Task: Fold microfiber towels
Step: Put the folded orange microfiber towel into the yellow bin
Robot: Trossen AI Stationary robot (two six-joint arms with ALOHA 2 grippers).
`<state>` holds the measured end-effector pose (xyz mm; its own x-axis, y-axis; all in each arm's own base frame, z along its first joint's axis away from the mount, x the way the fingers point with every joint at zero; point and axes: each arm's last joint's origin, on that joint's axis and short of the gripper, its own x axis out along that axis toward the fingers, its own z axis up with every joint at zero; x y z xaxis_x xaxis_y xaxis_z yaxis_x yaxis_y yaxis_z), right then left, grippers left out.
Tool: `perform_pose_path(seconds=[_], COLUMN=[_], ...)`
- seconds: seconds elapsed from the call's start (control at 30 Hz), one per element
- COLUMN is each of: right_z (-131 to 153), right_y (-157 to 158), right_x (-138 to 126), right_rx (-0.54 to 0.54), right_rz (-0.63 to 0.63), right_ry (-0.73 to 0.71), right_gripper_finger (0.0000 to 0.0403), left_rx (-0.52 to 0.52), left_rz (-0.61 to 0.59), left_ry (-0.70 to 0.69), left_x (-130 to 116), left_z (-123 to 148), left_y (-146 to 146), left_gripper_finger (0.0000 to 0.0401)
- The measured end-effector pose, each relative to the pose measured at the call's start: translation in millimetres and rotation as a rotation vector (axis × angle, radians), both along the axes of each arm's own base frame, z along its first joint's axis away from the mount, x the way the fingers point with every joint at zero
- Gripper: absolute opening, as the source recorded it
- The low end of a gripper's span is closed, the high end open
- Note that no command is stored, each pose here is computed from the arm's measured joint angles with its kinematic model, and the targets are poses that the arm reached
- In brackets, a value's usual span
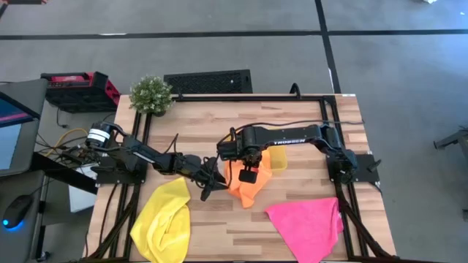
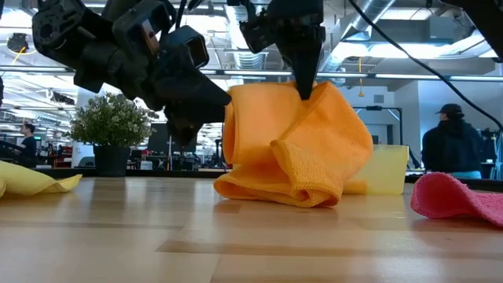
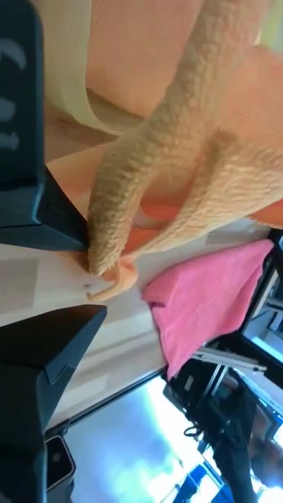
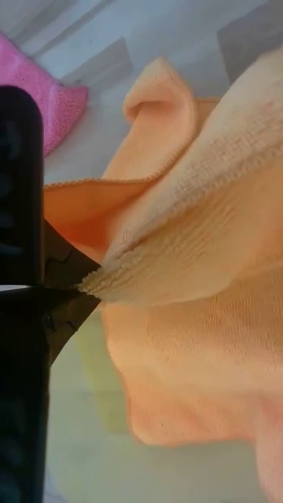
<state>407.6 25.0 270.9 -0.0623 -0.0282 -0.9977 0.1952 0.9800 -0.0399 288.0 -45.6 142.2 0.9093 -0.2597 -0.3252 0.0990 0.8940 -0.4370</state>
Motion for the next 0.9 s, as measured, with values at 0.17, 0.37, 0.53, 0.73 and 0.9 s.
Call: perform_pose_path(seconds=[0.17,0.37,0.53,0.73,0.9], right_z=[0,13,18,18,18], right_y=[-8,-19,-35,-57,-75], right_x=[0,3,4,3,1], right_rx=[-0.001,-0.025,-0.037,-0.069,-0.110], right_rz=[-0.020,-0.045,-0.093,-0.179,-0.237], right_ry=[0.000,-0.054,-0.074,-0.076,-0.075], right_gripper_finger=[0.0008,0.0008,0.0008,0.0008,0.0008], left_rx=[-0.001,-0.002,0.041,0.069,0.078], left_rz=[0.014,0.034,0.042,0.051,0.062], left_ry=[0.001,-0.003,-0.056,-0.045,0.006], left_x=[0,1,11,21,21], left_z=[0,1,13,21,18], left_y=[-2,-2,-2,2,6], left_gripper_finger=[0.0112,0.0112,0.0112,0.0112,0.0112])
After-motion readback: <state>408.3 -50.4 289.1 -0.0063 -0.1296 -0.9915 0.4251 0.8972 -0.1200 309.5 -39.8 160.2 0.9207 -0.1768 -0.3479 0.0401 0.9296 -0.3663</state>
